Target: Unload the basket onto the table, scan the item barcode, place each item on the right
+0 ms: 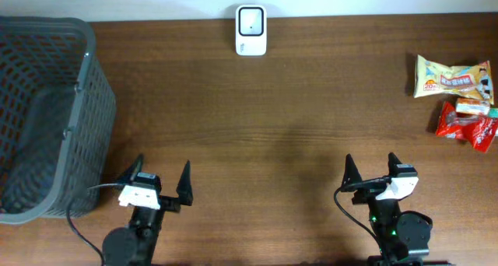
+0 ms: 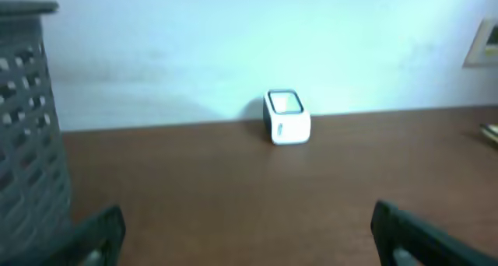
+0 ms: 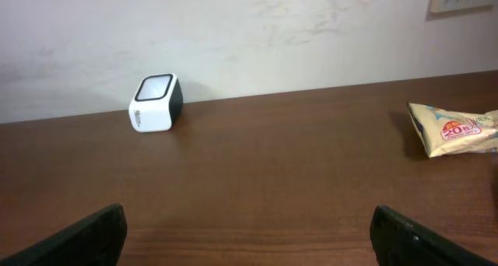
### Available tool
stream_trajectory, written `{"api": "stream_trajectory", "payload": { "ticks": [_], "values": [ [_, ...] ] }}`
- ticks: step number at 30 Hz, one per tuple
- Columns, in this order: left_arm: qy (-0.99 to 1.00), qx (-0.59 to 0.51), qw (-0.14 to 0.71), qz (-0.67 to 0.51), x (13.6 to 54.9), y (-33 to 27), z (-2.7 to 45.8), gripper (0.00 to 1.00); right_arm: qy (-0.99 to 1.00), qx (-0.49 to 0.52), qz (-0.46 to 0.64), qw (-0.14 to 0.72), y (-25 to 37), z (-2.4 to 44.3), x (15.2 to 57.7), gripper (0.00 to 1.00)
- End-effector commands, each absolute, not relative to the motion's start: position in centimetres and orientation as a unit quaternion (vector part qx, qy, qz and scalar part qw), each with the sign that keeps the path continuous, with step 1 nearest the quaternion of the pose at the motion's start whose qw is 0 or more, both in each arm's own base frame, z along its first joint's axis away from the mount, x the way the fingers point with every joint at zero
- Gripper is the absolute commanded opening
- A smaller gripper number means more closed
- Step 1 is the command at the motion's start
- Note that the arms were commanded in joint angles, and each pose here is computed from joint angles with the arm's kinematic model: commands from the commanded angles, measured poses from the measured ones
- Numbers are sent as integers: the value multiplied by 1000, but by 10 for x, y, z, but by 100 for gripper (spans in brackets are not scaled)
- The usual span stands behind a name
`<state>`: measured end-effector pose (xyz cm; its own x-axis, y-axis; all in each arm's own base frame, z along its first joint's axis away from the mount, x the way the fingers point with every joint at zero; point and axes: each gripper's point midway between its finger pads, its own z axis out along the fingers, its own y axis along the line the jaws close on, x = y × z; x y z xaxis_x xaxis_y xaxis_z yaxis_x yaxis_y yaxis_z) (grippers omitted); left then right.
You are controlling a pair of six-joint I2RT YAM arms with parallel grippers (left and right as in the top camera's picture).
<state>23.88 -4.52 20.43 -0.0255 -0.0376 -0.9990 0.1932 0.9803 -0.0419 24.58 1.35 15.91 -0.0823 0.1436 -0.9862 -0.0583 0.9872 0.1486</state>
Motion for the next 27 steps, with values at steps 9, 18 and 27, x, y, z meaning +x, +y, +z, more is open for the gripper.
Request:
{"api": "stream_trajectory", "payload": {
  "ticks": [9, 18, 27],
  "values": [
    [734, -20, 679, 3, 246, 10, 156, 99, 733, 25, 74, 676, 15, 157, 246, 99],
    [734, -29, 678, 13, 245, 15, 156, 99, 733, 25, 74, 676, 15, 157, 246, 98],
    [734, -29, 678, 13, 245, 15, 156, 99, 733, 25, 74, 676, 15, 157, 246, 99]
  ]
}}
